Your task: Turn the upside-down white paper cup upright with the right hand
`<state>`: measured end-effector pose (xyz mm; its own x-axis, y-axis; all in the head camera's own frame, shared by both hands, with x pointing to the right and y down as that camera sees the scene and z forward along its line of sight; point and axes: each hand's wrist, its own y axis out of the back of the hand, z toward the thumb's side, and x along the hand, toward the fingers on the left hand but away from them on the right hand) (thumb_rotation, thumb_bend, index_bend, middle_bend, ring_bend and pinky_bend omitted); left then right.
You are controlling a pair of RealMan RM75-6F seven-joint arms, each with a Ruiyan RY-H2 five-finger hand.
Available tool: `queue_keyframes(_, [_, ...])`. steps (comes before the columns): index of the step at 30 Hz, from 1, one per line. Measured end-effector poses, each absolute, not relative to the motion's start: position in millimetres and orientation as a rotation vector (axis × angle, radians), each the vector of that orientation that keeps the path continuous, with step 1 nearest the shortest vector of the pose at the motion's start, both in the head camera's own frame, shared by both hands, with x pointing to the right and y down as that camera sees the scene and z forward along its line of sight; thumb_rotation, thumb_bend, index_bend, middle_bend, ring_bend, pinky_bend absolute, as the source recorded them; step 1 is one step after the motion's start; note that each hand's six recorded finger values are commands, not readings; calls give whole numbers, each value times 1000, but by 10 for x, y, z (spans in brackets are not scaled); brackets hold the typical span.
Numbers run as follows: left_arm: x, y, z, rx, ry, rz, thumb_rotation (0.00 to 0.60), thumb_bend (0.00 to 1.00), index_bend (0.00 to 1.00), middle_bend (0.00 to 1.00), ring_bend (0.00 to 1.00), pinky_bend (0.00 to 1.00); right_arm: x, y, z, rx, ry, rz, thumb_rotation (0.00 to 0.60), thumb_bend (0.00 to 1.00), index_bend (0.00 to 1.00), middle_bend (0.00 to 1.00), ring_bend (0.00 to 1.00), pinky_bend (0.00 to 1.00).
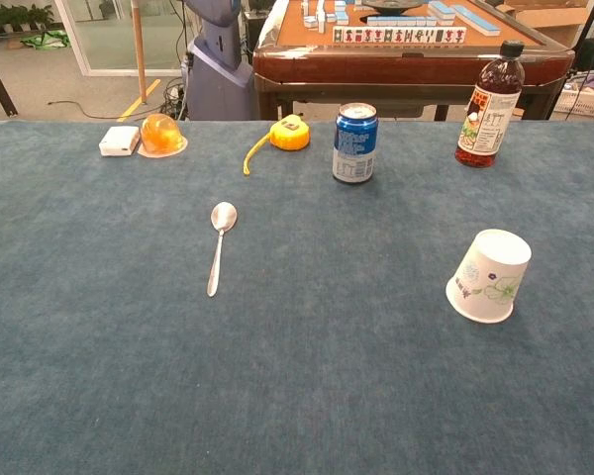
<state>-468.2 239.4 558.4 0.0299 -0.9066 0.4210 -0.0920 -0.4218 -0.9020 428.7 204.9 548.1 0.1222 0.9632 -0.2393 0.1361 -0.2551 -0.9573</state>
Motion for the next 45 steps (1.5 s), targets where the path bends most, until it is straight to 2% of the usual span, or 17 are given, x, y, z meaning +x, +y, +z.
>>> queue_keyframes(11, [-4658, 2390, 5555, -1619, 1055, -1430, 600, 171, 535, 407, 299, 597, 4227, 2068, 5518, -1575, -1093, 1234, 600, 158, 530, 423, 339, 484])
queue_keyframes(14, [-4649, 2362, 5567, -1608, 1066, -1416, 600, 171, 535, 408, 298, 597, 4238, 2075, 5536, -1590, -1076, 1247, 600, 143, 530, 396, 327, 431])
queue_keyframes(19, [-4643, 2343, 5572, -1601, 1072, -1405, 600, 171, 535, 407, 299, 597, 4209, 2064, 5535, -1628, -1031, 1273, 600, 38, 520, 297, 229, 295])
queue_keyframes(23, [-4637, 2350, 5570, -1604, 1074, -1404, 600, 172, 535, 408, 299, 597, 4133, 2012, 5509, -1649, -997, 1289, 600, 2, 456, 243, 179, 240])
queue_keyframes(36, [-4723, 2323, 5478, -1588, 1123, -1396, 600, 171, 536, 407, 299, 597, 3725, 1720, 5552, -1690, -831, 1388, 600, 0, 275, 63, 12, 88])
queue_keyframes(40, [-4760, 2317, 5441, -1581, 1140, -1396, 600, 171, 537, 407, 299, 597, 3595, 1637, 5610, -1680, -778, 1410, 600, 0, 231, 36, 0, 66])
queue_keyframes(45, [-4761, 2324, 5394, -1567, 1142, -1387, 600, 171, 537, 407, 299, 597, 3394, 1527, 5733, -1672, -717, 1422, 600, 0, 227, 29, 0, 51])
